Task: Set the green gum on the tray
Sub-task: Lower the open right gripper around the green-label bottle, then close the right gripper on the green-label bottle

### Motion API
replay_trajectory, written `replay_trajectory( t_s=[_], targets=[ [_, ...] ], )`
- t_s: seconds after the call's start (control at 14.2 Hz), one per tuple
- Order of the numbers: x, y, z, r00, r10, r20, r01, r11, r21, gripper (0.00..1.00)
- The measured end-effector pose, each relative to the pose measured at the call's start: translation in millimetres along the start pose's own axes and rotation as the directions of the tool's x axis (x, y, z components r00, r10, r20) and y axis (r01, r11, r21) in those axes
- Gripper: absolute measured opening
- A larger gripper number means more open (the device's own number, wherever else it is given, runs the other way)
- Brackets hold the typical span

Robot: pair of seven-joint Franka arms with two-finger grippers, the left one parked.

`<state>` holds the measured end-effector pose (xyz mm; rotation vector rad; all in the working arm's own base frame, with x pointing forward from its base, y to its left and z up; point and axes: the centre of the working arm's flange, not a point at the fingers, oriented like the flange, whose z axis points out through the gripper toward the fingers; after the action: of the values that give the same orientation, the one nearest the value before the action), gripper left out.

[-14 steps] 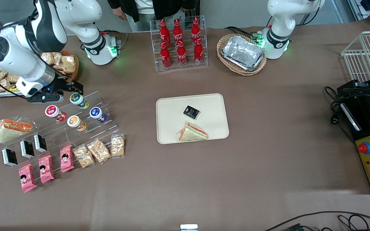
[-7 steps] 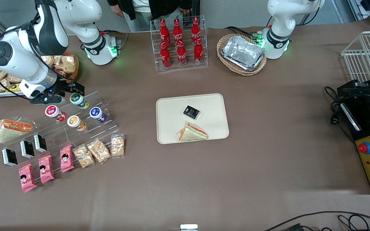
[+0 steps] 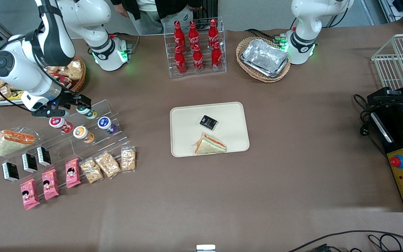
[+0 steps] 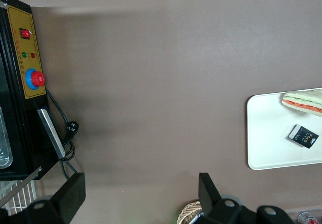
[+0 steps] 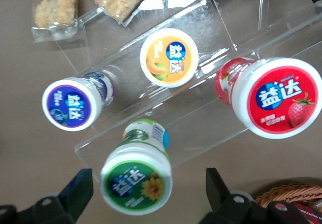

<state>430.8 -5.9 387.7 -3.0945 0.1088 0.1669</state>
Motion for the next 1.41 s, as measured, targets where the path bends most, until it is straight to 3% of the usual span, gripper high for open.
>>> replay_trajectory(
  t_s=[0.98, 1.12, 1.19, 1.41],
  targets=[
    [5.0, -3.4, 14.2, 0.998, 0.062, -0.015, -0.062, 0.998, 0.01, 0.99],
    [5.0, -3.7, 14.2, 0.998, 0.062, -0.016, -0.062, 0.998, 0.01, 0.95],
    [5.0, -3.8, 14.2, 0.998, 0.062, -0.016, -0.062, 0.998, 0.01, 0.87],
    [5.0, -4.7, 14.2, 0.997, 0.073, -0.016, -0.073, 0.997, 0.01, 0.75]
  ],
)
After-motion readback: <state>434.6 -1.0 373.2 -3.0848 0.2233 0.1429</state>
